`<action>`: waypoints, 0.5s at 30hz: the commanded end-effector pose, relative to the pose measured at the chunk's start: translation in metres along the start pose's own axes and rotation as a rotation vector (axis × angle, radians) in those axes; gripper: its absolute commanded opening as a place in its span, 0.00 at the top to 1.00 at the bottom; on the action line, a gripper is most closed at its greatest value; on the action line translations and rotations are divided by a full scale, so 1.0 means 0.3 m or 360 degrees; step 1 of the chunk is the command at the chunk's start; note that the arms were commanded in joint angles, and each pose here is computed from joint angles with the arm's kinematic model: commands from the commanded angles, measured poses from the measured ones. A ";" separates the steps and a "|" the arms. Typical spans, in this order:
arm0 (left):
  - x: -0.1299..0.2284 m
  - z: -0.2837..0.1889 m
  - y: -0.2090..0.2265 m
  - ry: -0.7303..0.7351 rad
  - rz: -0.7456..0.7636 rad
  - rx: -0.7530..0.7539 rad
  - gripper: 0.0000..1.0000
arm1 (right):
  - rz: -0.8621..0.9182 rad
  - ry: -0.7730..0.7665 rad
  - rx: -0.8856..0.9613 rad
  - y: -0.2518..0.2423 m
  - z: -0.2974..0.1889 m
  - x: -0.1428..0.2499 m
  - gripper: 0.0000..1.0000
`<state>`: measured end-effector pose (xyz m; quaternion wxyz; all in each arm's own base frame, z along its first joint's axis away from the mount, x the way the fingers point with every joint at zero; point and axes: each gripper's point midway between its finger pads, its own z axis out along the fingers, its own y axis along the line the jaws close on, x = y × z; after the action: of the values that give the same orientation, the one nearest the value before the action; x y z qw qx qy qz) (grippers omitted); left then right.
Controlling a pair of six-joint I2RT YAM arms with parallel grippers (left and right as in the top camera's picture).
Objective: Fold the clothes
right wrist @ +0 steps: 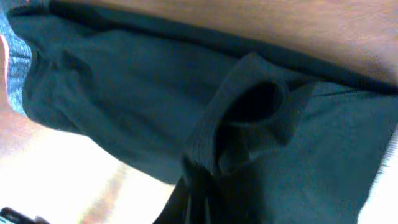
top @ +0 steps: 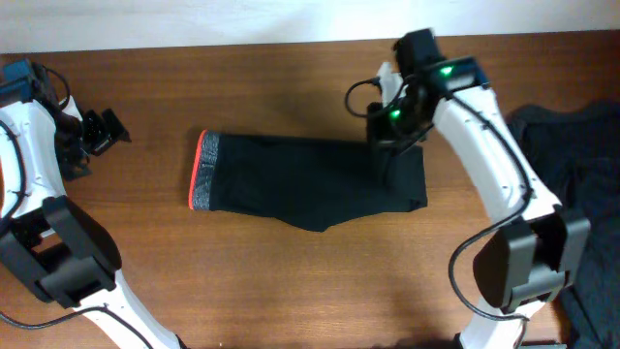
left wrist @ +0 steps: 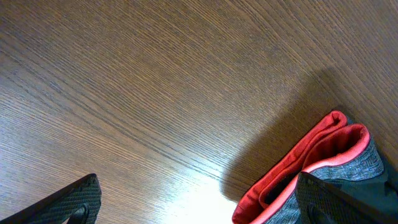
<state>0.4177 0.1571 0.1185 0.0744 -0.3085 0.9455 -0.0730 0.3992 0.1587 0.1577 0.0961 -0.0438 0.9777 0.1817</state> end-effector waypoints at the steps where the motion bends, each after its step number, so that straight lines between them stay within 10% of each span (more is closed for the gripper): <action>1: -0.015 -0.050 -0.005 -0.0063 0.0021 0.0008 0.01 | 0.0080 0.0065 -0.0037 0.049 0.085 0.040 0.96; 15: -0.015 -0.050 -0.005 -0.0063 0.0021 0.0008 0.01 | -0.0009 -0.0002 -0.0081 0.127 0.200 0.048 0.88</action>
<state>0.4177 0.1571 0.1185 0.0744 -0.3085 0.9455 -0.0730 0.3930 0.2136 0.1187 0.1003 -0.0530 0.9728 0.2021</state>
